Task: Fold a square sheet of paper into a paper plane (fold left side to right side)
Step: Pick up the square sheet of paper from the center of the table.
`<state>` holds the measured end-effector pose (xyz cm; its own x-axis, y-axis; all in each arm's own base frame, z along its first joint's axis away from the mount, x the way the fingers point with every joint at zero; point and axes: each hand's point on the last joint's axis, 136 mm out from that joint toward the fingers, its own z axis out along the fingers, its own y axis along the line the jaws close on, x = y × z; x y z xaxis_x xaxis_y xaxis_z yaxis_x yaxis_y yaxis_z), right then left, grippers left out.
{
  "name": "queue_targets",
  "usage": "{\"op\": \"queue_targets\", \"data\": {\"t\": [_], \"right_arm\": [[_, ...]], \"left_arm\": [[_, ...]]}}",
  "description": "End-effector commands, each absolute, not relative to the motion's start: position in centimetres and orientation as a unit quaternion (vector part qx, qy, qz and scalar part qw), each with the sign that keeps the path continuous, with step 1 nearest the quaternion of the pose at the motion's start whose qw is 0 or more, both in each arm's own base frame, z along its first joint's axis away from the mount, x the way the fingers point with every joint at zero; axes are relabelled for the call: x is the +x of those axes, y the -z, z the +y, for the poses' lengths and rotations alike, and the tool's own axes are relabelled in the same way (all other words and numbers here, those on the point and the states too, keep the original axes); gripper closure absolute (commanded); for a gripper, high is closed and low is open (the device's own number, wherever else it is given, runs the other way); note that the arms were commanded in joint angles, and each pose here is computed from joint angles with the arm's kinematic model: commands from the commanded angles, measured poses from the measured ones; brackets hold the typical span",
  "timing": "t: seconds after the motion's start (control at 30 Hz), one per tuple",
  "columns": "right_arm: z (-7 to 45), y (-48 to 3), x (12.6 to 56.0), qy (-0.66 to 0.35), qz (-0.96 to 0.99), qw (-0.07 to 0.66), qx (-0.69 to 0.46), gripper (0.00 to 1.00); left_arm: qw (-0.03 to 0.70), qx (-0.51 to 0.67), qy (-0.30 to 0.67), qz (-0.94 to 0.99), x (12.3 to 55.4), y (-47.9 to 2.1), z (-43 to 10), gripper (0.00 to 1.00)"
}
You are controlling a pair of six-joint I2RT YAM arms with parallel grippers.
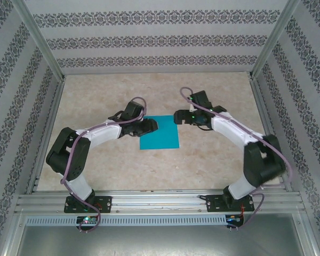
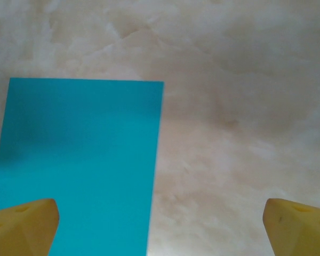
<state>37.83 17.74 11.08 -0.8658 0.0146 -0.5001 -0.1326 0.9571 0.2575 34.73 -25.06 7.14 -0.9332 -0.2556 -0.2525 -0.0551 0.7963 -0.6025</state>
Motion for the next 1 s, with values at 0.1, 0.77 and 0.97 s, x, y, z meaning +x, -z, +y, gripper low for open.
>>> {"op": "queue_targets", "data": {"t": [0.1, 0.77, 0.97], "right_arm": [[21.6, -7.3, 40.5, -0.106, 0.968, 0.22, -0.063, 0.02], [25.2, -1.1, 39.6, -0.102, 0.98, 0.142, -0.098, 0.04], [26.5, -1.4, 38.4, -0.109, 0.979, 0.137, -0.107, 0.05]], "left_arm": [[0.118, -0.095, 0.27, 0.951, 32.7, -3.0, -23.4, 0.58], [0.088, -0.104, 0.242, 0.961, 31.9, 0.2, -22.7, 0.62], [0.088, -0.105, 0.249, 0.959, 32.0, 0.2, -22.9, 0.62]]}}
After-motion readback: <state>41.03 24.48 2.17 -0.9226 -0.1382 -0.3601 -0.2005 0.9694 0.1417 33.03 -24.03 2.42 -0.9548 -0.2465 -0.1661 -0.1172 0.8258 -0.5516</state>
